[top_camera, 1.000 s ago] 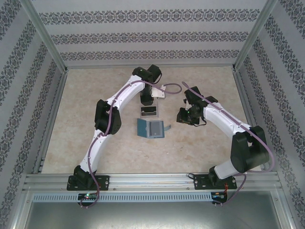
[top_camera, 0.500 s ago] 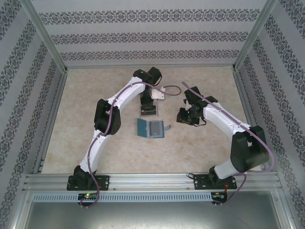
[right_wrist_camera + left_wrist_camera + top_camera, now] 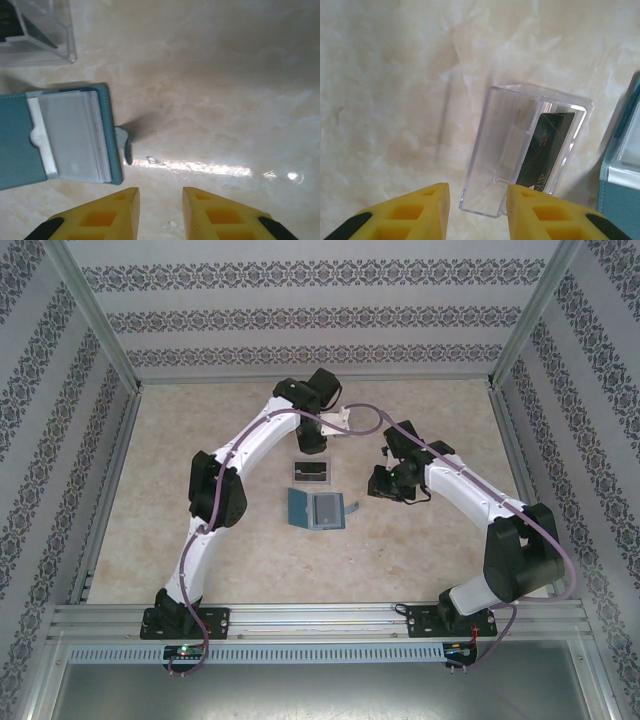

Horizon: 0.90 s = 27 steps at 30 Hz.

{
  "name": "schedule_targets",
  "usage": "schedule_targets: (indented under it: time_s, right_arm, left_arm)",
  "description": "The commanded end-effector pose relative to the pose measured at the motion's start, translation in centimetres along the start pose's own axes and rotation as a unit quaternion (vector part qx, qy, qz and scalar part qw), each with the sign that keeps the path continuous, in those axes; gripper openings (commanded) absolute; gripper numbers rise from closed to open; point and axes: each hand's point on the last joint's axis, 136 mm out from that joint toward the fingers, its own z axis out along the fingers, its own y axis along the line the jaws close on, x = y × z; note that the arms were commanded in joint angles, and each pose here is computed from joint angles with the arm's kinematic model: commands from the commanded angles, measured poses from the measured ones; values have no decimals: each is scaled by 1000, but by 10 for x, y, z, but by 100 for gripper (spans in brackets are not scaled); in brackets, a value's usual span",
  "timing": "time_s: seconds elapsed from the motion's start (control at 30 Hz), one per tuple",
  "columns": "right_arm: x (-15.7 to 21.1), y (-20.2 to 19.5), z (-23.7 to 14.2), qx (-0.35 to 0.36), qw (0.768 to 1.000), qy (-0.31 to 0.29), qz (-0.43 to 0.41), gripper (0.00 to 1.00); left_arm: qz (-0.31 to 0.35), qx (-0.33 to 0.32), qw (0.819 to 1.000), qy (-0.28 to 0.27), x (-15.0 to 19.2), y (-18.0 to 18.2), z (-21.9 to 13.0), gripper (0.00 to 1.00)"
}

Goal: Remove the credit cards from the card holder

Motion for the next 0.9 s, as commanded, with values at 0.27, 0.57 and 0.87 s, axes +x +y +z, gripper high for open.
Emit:
schedule_targets:
  time_s: [0.27,0.57,0.87]
  right_arm:
    - [8,68,17,-95,995,32,-21,29]
    - [11,74,44,-93,993,63,-27,29]
    - [11,48,65,-39,996,70,-27,27]
  left_arm:
    - [-322,-17,939,-124,-13,-4,-68,37]
    - [-513,81,832,-196,-13,-42,-69,36]
    - [-582,170,776,-172,-12,-90,-41,33]
